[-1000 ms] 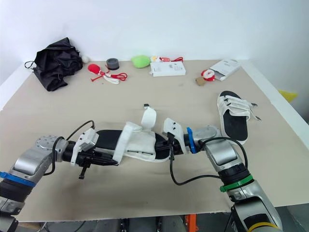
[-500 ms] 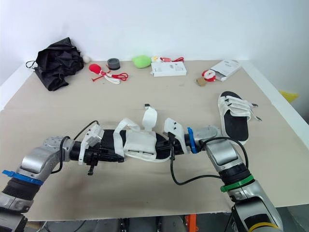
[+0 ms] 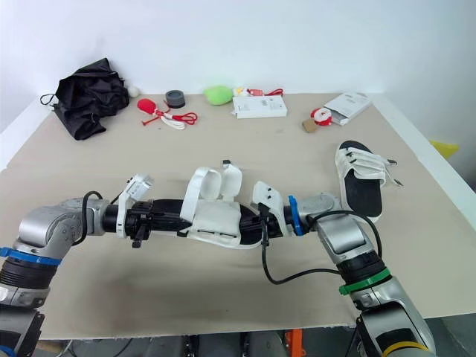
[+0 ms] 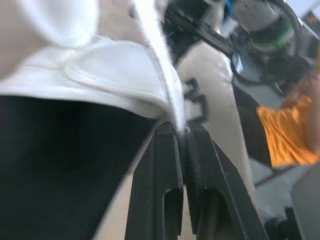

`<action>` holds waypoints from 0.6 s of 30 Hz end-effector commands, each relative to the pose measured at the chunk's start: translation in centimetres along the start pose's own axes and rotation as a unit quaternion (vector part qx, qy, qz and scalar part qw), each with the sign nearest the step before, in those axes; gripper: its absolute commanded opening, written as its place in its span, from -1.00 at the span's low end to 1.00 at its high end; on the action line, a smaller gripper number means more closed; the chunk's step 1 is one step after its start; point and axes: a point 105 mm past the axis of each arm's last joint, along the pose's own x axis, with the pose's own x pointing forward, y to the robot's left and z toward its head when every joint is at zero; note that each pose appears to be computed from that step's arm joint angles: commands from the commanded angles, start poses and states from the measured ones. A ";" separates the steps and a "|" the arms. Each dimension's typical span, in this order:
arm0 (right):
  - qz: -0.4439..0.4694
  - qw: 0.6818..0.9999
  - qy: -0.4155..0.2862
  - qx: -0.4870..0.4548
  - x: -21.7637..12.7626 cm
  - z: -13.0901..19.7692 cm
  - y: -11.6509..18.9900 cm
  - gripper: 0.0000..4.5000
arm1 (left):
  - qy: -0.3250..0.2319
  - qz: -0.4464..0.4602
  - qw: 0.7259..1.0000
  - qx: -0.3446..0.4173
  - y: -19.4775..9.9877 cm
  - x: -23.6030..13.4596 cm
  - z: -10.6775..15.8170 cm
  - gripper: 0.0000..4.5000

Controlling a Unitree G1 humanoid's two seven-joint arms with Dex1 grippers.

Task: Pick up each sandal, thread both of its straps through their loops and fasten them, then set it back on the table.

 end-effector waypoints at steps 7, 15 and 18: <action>0.003 0.999 0.031 0.029 0.4 -2.0 0.2 -1.00 | -0.023 -0.017 0.999 0.036 -1.0 -0.1 2.3 -0.91; 0.005 0.999 0.032 0.026 0.4 -1.9 0.2 -1.00 | -0.059 -0.043 0.997 -0.002 -1.9 0.6 5.8 -0.91; 0.005 0.999 0.030 0.025 0.5 -1.8 0.1 -1.00 | -0.053 -0.033 0.998 0.001 -1.4 0.1 6.2 -0.91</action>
